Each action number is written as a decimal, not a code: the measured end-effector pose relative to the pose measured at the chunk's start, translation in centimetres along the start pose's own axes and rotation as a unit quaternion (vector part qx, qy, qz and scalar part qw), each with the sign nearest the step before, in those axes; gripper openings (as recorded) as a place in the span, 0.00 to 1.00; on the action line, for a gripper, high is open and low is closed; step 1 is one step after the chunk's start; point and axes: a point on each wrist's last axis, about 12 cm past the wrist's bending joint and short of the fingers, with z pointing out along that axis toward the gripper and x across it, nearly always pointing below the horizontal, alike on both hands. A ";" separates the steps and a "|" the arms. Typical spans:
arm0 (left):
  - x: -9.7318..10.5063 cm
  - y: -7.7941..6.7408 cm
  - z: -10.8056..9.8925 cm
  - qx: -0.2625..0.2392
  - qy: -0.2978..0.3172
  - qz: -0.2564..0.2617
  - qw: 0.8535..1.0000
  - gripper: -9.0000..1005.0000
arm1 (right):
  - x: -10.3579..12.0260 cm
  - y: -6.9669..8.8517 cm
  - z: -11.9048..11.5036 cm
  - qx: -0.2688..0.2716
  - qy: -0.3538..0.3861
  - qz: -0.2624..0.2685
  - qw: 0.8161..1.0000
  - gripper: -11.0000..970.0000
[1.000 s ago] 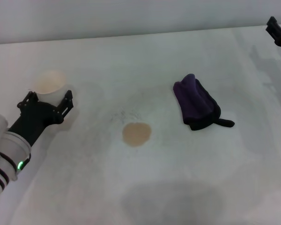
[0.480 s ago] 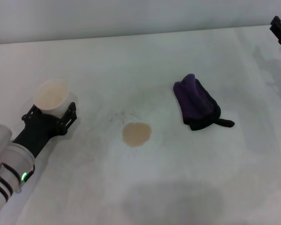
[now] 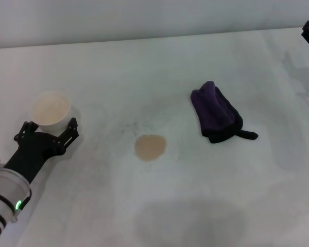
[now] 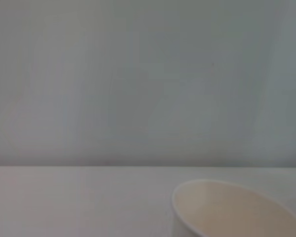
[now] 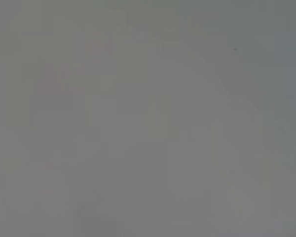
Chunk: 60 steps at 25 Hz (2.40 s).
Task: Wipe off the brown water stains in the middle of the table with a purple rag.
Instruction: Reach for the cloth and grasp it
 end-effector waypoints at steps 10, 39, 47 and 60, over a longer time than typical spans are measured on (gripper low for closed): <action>0.5 0.1 -1.2 -0.001 -0.010 -0.003 1.000 0.89 | 0.0 0.0 0.0 0.000 0.000 0.000 1.000 0.89; 2.4 -1.4 -8.4 -0.009 -0.096 -0.042 0.994 0.89 | -0.9 0.2 0.6 -0.006 -0.014 -0.007 1.000 0.89; 1.2 0.1 -10.2 -0.044 -0.165 -0.049 0.984 0.89 | -1.5 2.8 1.6 -0.084 -0.010 -0.044 0.995 0.89; -0.1 5.9 -10.3 -0.143 -0.189 -0.077 0.968 0.89 | -4.0 14.0 5.7 -0.270 0.126 -0.252 0.921 0.89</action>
